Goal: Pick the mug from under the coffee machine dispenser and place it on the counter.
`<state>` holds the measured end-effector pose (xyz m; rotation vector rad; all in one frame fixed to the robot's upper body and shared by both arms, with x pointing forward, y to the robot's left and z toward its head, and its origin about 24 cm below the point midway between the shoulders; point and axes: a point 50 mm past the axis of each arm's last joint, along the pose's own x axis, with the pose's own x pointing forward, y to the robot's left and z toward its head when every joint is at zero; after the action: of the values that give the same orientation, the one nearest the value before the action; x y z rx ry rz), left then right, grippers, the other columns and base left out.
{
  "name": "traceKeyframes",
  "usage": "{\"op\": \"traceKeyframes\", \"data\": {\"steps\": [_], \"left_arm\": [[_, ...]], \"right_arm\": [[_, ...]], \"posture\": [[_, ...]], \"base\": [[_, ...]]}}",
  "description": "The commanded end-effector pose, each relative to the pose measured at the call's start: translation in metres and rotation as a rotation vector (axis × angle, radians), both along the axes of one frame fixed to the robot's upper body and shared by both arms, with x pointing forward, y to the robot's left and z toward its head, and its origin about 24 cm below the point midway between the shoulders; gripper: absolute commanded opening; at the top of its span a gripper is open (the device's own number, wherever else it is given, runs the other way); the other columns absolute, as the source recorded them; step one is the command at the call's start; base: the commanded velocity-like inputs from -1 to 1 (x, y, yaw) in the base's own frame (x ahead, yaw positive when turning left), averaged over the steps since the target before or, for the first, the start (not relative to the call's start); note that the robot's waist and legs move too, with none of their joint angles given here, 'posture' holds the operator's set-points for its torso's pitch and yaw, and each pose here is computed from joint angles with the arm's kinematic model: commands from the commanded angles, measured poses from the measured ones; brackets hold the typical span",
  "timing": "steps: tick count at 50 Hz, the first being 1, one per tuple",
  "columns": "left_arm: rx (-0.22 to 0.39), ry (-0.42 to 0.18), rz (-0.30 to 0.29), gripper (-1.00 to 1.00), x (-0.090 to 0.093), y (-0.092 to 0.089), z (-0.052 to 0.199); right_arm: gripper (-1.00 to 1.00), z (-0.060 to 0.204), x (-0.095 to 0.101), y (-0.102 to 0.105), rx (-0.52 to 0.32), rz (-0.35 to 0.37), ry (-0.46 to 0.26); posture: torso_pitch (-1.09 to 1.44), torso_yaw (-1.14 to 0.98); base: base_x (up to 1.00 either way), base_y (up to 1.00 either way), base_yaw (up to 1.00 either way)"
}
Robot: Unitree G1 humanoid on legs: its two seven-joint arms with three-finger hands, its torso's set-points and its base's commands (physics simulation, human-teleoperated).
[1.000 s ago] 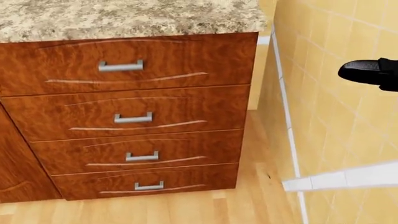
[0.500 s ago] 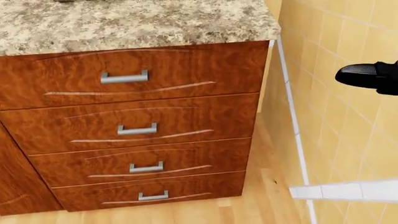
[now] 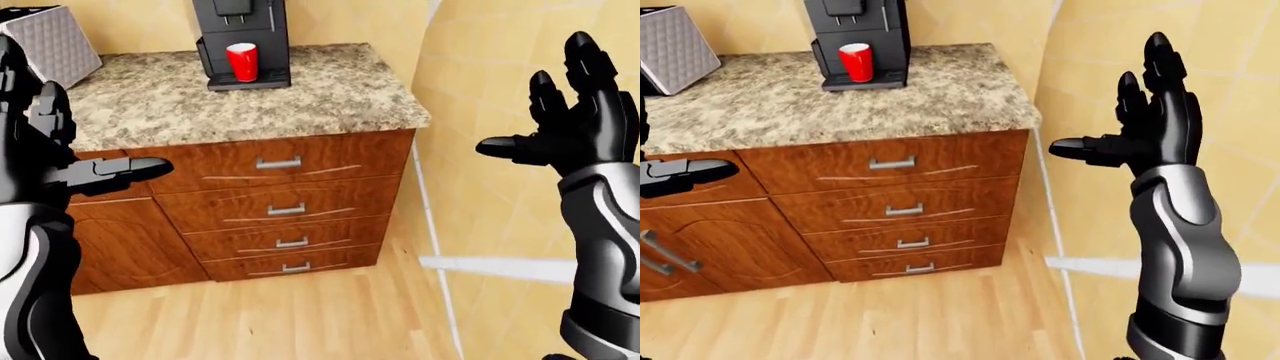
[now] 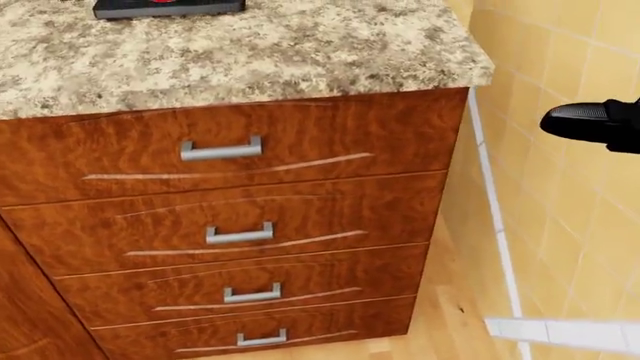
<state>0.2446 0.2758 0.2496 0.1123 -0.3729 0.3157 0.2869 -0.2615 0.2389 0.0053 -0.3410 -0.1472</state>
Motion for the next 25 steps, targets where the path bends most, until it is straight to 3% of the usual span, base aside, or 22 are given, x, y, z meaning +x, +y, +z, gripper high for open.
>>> {"op": "traceKeyframes", "data": {"steps": [1, 25], "left_arm": [[0.032, -0.071, -0.01, 1.0, -0.0041, -0.0036, 0.0128], [0.036, -0.073, -0.01, 1.0, -0.006, -0.0053, 0.0142]], "right_arm": [[1.0, 0.0176, -0.006, -0.0003, -0.025, -0.009, -0.09], [1.0, 0.0228, -0.0068, -0.0031, -0.017, -0.015, -0.1]], "posture": [[0.0, 0.0], [0.0, 0.0]], "base": [[0.17, 0.16, 0.0], [0.19, 0.06, 0.0]]}}
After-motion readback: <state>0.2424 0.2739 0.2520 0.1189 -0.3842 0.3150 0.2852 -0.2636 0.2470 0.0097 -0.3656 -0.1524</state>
